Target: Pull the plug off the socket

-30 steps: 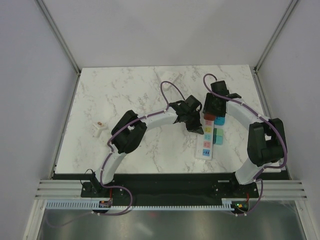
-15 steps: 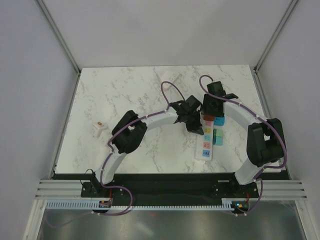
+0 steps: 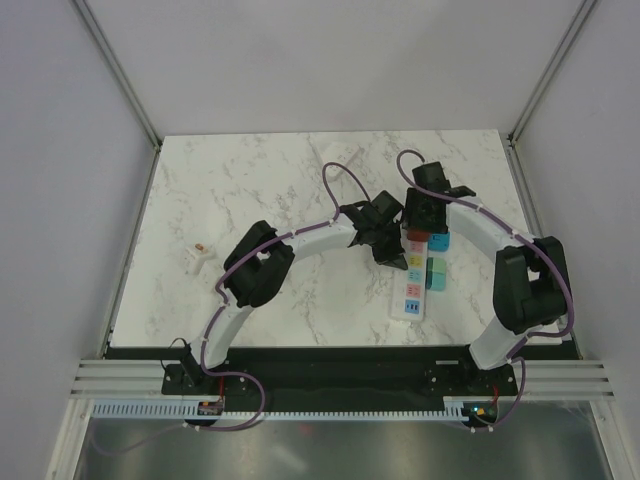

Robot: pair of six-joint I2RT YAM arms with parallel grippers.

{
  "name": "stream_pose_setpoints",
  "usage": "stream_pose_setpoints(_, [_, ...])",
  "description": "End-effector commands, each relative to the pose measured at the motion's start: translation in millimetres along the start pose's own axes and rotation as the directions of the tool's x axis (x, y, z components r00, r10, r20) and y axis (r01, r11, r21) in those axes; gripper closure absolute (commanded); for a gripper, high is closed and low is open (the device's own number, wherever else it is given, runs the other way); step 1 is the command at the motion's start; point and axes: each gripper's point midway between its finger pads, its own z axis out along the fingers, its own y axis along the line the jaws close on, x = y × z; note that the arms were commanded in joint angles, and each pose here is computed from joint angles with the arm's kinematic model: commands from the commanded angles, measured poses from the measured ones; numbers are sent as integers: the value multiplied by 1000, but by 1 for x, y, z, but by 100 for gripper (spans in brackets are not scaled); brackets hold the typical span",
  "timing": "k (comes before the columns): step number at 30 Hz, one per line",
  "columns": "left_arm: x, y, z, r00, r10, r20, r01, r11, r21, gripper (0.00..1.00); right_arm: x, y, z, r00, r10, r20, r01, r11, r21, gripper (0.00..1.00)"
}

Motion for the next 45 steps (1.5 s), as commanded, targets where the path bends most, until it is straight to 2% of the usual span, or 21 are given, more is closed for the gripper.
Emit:
stream_pose_setpoints(1, [10, 62, 29, 1000, -10, -7, 8, 978, -209, 98, -35, 7, -31, 981, -65, 180, 53, 996, 73, 100])
stream_pose_setpoints(3, [10, 62, 30, 1000, -10, -8, 8, 978, -208, 98, -32, 4, -31, 975, -98, 197, 72, 988, 137, 100])
stream_pose_setpoints(8, [10, 62, 29, 1000, -7, -6, 5, 977, -211, 98, -32, 7, -33, 972, -111, 209, 79, 984, 157, 100])
stream_pose_setpoints(13, [11, 61, 28, 1000, 0, -9, -2, 978, -209, 98, -38, 21, -40, 981, -54, 185, 48, 998, 35, 100])
stream_pose_setpoints(16, [9, 53, 25, 1000, 29, -11, -30, 982, -186, 98, -44, 21, -51, 980, -41, 196, 38, 999, 15, 100])
stream_pose_setpoints(24, [-6, 5, -4, 992, 124, 21, -123, 992, -43, 98, -53, 13, -64, 978, 10, 208, 2, 998, -56, 100])
stream_pose_setpoints(29, [-20, -26, -48, 980, 179, 89, -183, 982, 39, 98, -65, 23, -63, 970, 80, 228, -33, 978, -205, 100])
stream_pose_setpoints(32, [-27, -35, -78, 973, 192, 131, -203, 976, 79, 98, -69, 34, -59, 968, 99, 233, -33, 963, -269, 100])
stream_pose_setpoints(34, [-28, -25, -88, 972, 188, 141, -200, 977, 74, 98, -68, 45, -56, 970, 100, 220, -26, 948, -318, 100])
stream_pose_setpoints(35, [-34, -34, -110, 966, 189, 176, -210, 972, 109, 98, -71, 51, -52, 970, 108, 217, -30, 941, -337, 100])
stream_pose_setpoints(37, [-28, -24, -122, 969, 179, 170, -200, 972, 121, 98, -71, 66, -52, 975, 111, 193, -22, 911, -412, 100])
stream_pose_setpoints(39, [-33, -27, -159, 958, 169, 230, -210, 964, 166, 98, -73, 86, -48, 976, 118, 182, -13, 870, -494, 100])
stream_pose_setpoints(41, [-32, -3, -170, 960, 136, 243, -177, 972, 156, 98, -73, 111, -44, 983, 87, 159, 16, 834, -551, 100])
stream_pose_setpoints(42, [-32, -8, -198, 947, 133, 291, -192, 964, 184, 98, -72, 120, -42, 985, 63, 161, 38, 829, -558, 100])
stream_pose_setpoints(43, [-26, 8, -201, 952, 115, 282, -169, 971, 172, 98, -68, 141, -42, 986, 25, 164, 77, 810, -581, 100])
stream_pose_setpoints(45, [-29, 11, -244, 934, 84, 347, -168, 961, 220, 98, -63, 166, -44, 986, -14, 169, 115, 784, -610, 100])
